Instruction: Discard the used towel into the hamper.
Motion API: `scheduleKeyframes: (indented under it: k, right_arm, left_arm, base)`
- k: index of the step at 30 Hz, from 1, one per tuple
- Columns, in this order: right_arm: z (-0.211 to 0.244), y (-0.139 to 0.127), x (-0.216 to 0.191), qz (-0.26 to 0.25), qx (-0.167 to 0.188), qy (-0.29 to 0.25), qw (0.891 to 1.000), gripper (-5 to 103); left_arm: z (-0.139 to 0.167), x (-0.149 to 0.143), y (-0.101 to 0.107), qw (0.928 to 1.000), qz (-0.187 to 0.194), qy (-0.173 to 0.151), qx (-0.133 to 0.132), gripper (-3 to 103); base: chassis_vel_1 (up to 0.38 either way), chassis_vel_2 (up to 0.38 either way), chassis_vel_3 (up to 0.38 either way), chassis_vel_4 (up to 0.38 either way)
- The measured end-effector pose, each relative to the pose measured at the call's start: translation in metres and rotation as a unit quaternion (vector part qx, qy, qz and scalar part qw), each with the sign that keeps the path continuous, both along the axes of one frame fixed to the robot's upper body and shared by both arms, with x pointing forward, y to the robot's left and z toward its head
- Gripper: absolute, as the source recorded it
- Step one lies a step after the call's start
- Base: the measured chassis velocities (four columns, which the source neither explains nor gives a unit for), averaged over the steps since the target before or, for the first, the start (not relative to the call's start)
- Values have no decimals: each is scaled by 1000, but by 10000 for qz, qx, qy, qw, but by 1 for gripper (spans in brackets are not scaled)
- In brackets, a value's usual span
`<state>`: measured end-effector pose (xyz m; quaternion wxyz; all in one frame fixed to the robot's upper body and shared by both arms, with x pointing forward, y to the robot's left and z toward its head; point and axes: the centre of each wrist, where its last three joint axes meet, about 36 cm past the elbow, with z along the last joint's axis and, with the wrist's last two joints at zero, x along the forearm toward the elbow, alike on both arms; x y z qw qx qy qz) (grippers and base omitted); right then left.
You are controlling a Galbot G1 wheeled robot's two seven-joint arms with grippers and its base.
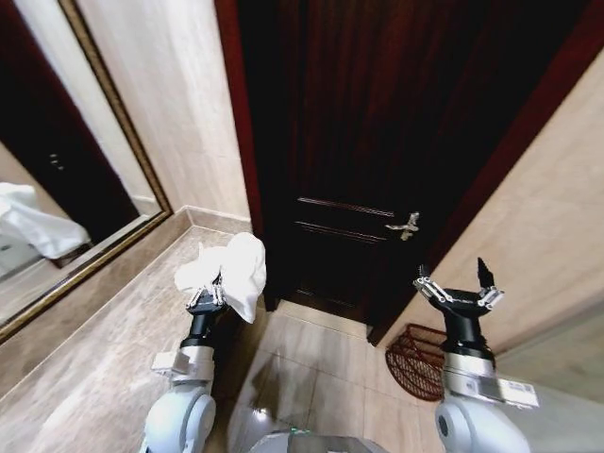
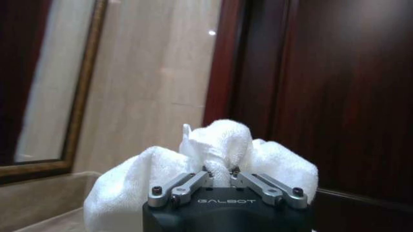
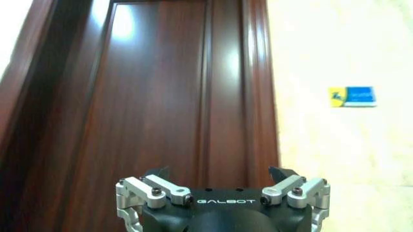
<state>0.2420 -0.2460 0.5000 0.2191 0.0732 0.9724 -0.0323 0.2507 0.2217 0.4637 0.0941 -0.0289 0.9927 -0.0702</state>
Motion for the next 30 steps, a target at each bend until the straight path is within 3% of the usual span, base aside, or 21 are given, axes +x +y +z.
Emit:
scheduleKeyframes:
  k: [29, 30]
  right_arm:
    - [-5, -2, 2, 13, 17, -120, 9999, 103]
    - [-5, -2, 1, 19, 17, -114, 9999, 100]
  left_arm:
    - [-7, -1, -5, 10000, -44, 14, -16, 6]
    - [-7, -1, -5, 10000, -45, 12, -16, 6]
  base:
    - [-123, -123, -122, -121]
    - [-151, -128, -140, -125]
